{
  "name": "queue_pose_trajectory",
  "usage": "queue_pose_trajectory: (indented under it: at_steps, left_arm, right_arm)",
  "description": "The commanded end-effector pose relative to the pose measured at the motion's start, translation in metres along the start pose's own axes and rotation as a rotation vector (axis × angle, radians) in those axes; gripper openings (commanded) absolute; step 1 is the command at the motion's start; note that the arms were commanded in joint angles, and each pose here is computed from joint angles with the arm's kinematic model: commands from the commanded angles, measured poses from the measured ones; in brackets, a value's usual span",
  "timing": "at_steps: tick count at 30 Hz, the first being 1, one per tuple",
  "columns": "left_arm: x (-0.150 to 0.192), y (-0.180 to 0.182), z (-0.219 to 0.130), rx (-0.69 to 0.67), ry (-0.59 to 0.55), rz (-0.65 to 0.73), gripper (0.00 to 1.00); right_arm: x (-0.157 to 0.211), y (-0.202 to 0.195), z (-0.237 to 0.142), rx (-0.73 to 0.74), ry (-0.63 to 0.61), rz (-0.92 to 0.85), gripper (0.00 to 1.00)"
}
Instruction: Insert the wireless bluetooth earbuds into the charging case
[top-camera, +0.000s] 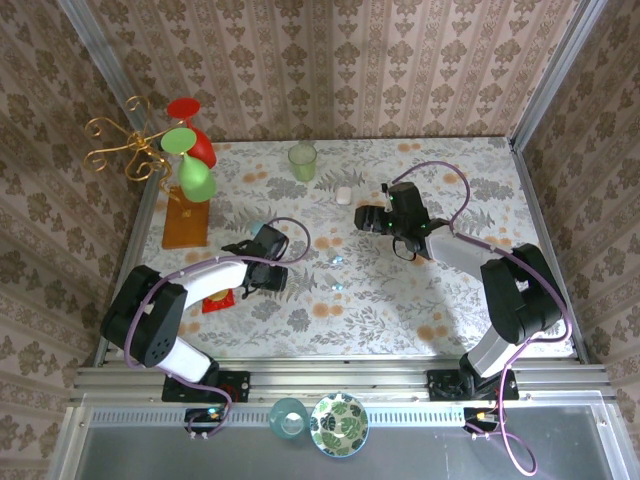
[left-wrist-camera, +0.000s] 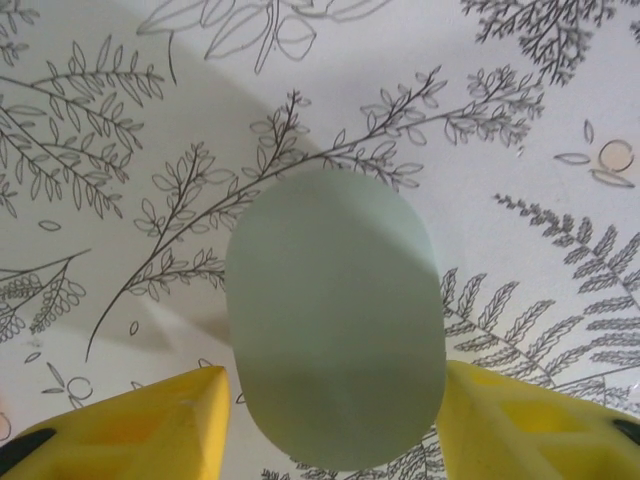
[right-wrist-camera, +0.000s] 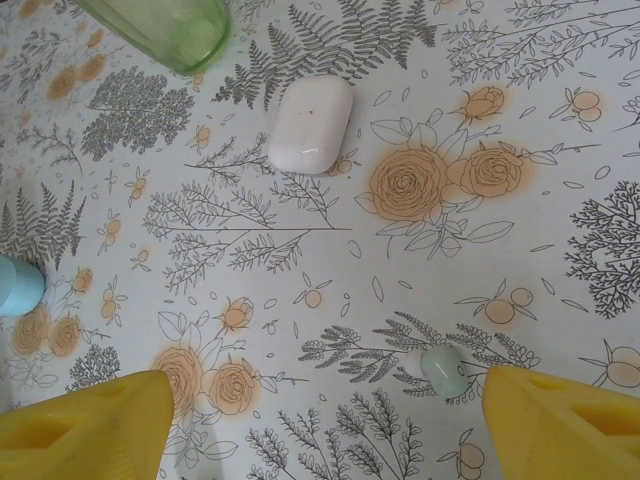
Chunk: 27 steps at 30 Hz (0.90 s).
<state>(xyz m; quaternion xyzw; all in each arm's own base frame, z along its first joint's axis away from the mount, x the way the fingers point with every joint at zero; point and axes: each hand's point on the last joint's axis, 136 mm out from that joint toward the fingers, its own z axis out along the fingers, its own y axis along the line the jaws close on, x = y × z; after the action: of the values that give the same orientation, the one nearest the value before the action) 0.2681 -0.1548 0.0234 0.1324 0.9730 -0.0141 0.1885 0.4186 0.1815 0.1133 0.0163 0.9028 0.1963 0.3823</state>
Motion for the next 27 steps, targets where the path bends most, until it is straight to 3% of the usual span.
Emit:
queue_pose_trajectory:
  at_steps: [1, 10, 15, 18, 24, 27]
  left_arm:
    - [-0.005, -0.004, 0.002, 0.021, -0.018, -0.034, 0.51]
    - [0.003, -0.001, 0.005, 0.015, 0.016, -0.03, 0.39]
    - [-0.009, -0.004, -0.008, 0.034, -0.055, 0.012, 0.33]
    - [-0.03, -0.02, -0.024, 0.119, -0.183, 0.117, 0.32]
    - [-0.083, -0.065, -0.08, 0.321, -0.549, 0.397, 0.29]
    - [-0.091, -0.091, -0.109, 0.435, -0.681, 0.541, 0.29]
  right_arm:
    - [-0.001, 0.005, -0.002, -0.008, -0.003, -0.013, 0.81]
    - [0.0, 0.006, -0.004, -0.012, 0.003, -0.005, 0.81]
    - [0.0, 0.023, -0.018, -0.101, 0.022, 0.038, 0.79]
    - [0.005, 0.039, -0.034, -0.185, 0.061, 0.052, 0.78]
    - [0.02, 0.062, -0.07, -0.324, 0.194, 0.207, 0.78]
    - [0.027, 0.085, -0.088, -0.456, 0.276, 0.276, 0.77]
